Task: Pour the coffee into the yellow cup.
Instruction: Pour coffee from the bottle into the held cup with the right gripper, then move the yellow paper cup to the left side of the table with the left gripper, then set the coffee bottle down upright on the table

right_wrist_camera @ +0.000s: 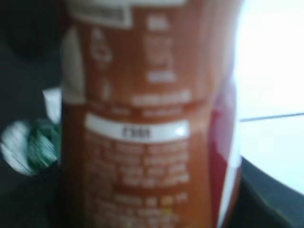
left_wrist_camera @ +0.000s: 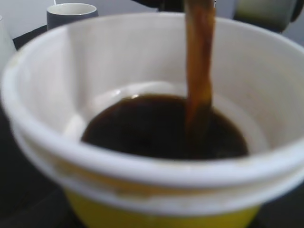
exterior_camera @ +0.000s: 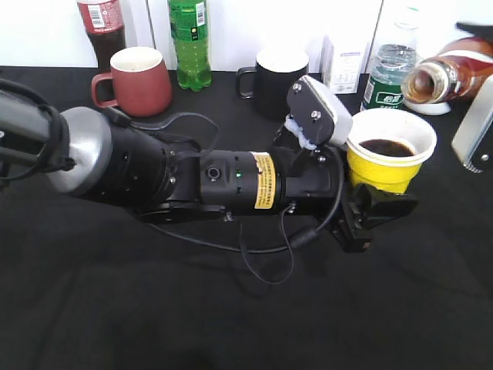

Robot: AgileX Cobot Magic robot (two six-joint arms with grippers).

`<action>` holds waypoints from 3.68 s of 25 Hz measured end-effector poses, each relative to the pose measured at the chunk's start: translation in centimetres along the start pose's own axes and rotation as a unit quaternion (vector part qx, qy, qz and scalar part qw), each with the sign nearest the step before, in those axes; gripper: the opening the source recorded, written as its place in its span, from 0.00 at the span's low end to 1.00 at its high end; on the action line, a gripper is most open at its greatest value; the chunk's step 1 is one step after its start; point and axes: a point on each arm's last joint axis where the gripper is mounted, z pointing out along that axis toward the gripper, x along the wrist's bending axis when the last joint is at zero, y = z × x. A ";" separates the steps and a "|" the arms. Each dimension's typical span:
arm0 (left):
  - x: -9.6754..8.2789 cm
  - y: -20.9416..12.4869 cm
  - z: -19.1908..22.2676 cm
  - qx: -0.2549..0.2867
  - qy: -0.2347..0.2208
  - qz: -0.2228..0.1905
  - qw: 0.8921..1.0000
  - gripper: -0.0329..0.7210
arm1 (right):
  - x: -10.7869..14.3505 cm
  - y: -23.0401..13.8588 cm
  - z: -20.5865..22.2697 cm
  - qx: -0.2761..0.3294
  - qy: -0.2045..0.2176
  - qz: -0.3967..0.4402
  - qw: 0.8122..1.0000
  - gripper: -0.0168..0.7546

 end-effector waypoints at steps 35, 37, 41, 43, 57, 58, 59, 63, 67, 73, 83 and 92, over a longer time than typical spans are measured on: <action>15.0 -6.9 -16.9 0.013 0.297 -0.052 0.953 0.64 | 0.2 0.1 0.0 -0.001 0.010 0.522 0.853 0.71; 15.3 -8.1 -16.6 0.002 0.309 -0.059 0.949 0.64 | 0.2 0.1 0.0 -0.001 0.011 0.522 0.853 0.71; 16.6 -10.3 -16.1 -0.010 0.339 -0.086 0.937 0.64 | 0.2 0.1 0.0 -0.001 0.011 0.522 0.853 0.71; 17.2 -10.7 -15.8 -0.010 0.340 -0.085 0.936 0.64 | 0.2 0.1 0.0 -0.001 0.011 0.522 0.853 0.71; 17.3 -11.0 -15.6 0.000 0.340 -0.098 0.935 0.79 | 0.2 0.1 0.0 -0.001 0.011 0.522 0.853 0.71; 17.3 -11.0 -15.6 0.001 0.339 -0.098 0.936 0.82 | 0.2 0.1 0.0 -0.001 0.011 0.522 0.853 0.71; 17.2 -10.9 -15.7 0.002 0.340 -0.099 0.935 0.83 | 0.2 0.1 0.0 -0.001 0.011 0.522 0.853 0.71; 16.0 -11.0 -16.6 0.010 0.348 -0.116 0.930 0.84 | 0.2 0.1 0.0 -0.001 0.011 0.521 0.853 0.71; 14.1 -10.7 -18.1 0.018 0.359 -0.136 0.923 0.83 | 0.2 0.1 0.0 -0.001 0.011 0.522 0.853 0.71; 8.7 -9.0 -21.0 0.057 0.351 -0.144 0.924 0.83 | -0.4 -1.5 0.2 0.029 -0.080 0.589 0.804 0.71; 4.4 -0.3 -23.6 -0.029 0.307 -0.045 0.950 0.82 | 10.8 -8.0 4.7 0.169 -0.065 0.632 0.753 0.71; 4.4 -0.3 -23.6 -0.027 0.303 -0.042 0.952 0.80 | 11.6 -8.4 5.2 0.191 -0.049 0.630 0.751 0.77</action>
